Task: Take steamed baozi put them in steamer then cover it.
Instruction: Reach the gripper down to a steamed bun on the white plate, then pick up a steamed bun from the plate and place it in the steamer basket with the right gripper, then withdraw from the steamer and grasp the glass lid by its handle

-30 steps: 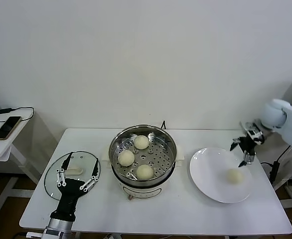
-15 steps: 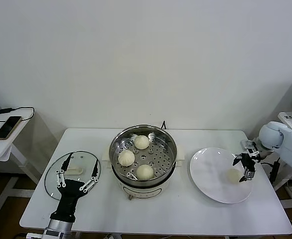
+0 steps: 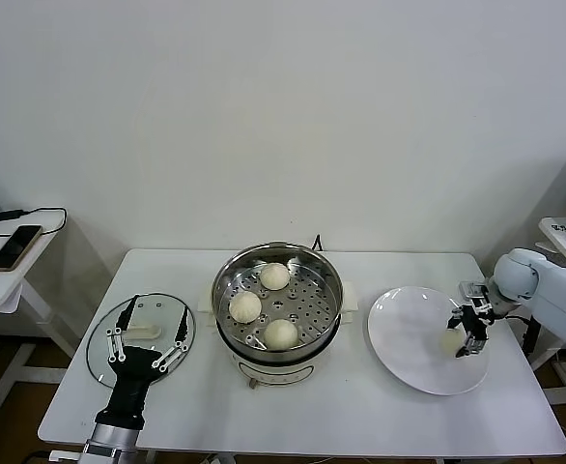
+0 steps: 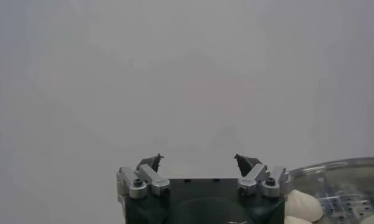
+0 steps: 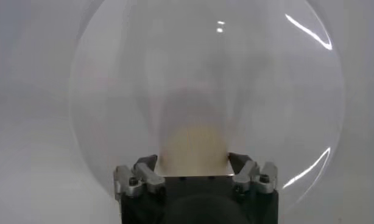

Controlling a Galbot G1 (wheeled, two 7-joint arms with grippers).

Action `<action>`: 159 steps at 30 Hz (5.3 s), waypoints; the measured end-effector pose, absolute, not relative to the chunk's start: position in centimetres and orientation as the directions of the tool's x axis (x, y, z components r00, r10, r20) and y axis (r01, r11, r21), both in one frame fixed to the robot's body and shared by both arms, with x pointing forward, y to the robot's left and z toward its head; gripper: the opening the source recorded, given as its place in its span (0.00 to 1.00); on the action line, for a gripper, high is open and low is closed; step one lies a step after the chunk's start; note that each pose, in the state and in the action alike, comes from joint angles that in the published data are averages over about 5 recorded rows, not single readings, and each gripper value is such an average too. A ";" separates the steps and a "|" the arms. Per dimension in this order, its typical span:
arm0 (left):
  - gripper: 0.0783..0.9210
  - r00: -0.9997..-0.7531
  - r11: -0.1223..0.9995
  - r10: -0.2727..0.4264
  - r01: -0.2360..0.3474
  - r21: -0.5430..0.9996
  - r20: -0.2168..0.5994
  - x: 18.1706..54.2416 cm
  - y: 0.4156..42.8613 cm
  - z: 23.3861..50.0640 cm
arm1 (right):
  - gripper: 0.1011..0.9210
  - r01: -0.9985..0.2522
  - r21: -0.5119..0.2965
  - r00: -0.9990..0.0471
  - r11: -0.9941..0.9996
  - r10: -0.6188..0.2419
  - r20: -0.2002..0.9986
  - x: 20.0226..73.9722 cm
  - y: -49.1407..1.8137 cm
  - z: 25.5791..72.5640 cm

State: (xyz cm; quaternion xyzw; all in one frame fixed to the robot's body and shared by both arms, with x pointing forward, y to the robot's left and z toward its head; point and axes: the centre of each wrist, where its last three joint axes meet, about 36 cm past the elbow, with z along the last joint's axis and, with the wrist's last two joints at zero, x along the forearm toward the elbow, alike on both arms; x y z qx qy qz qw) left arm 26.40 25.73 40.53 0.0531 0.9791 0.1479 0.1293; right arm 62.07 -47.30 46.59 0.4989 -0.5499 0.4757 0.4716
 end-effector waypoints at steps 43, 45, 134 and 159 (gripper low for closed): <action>0.88 -0.954 0.945 0.159 0.073 0.318 -0.254 26.7 25.3 40.6 | 0.62 -0.912 -0.068 -0.008 -0.405 -0.148 0.989 68.0 -11.2 67.1; 0.88 -0.954 0.945 0.158 0.071 0.319 -0.256 26.7 25.3 40.7 | 0.62 -0.910 -0.057 -0.001 -0.412 -0.134 0.991 68.0 -10.4 66.2; 0.88 -0.997 0.097 0.074 -0.001 0.995 -0.008 31.1 36.3 29.6 | 0.88 0.135 -0.232 -0.972 0.963 0.084 -0.218 44.2 -34.6 34.7; 0.88 -0.999 -0.065 0.019 0.036 0.997 0.037 36.6 38.6 24.8 | 0.88 0.147 -0.229 -0.983 0.962 0.115 -0.146 38.5 -32.9 29.8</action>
